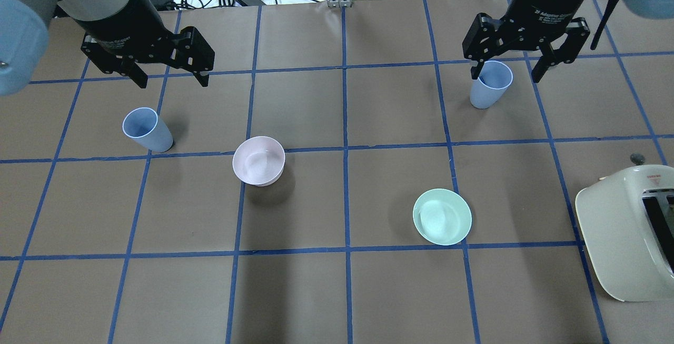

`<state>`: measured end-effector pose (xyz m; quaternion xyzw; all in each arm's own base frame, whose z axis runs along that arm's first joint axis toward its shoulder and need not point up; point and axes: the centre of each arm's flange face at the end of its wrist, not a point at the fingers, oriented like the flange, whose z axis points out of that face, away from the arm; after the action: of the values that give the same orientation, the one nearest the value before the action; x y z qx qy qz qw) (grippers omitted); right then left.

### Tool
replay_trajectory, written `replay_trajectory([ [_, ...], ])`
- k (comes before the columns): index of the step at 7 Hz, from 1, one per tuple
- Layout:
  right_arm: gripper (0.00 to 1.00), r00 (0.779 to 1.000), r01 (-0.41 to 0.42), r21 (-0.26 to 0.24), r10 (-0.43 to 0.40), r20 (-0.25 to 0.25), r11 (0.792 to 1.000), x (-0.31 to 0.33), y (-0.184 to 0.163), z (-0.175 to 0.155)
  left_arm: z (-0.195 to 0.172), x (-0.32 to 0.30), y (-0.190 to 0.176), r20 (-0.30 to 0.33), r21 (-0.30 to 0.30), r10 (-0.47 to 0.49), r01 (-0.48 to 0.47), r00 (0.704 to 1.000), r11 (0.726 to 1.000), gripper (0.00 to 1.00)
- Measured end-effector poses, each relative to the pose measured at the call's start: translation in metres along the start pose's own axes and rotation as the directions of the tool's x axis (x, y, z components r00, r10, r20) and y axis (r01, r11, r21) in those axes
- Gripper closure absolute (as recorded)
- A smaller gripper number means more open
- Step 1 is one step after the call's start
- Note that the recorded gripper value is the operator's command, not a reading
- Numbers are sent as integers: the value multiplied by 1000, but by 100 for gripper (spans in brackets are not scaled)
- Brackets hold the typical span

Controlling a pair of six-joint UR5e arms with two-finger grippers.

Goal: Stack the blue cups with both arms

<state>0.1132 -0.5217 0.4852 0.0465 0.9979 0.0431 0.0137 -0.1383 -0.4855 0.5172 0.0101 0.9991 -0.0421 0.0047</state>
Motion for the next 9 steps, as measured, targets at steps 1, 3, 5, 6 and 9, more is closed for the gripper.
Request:
replay_trajectory([
  [1,0,1000,1,0,-1,-6,1000,1,0,0,0,0,0,0,0,0,0,1000,1000,0],
  [3,0,1000,5,7,-5,-14,1000,1,-3,0,2,0,1,0,-3,0,0,1000,1000,0],
  [5,0,1000,5,6,-5,-13,1000,3,-6,1,2,0,1,0,-5,0,0,1000,1000,0],
  [6,0,1000,3,9,-3,-13,1000,5,-8,2,2,0,2,1,-4,0,0,1000,1000,0],
  [9,0,1000,-1,21,2,-11,1000,8,-12,1,3,0,4,4,-6,3,-2,1000,1000,0],
])
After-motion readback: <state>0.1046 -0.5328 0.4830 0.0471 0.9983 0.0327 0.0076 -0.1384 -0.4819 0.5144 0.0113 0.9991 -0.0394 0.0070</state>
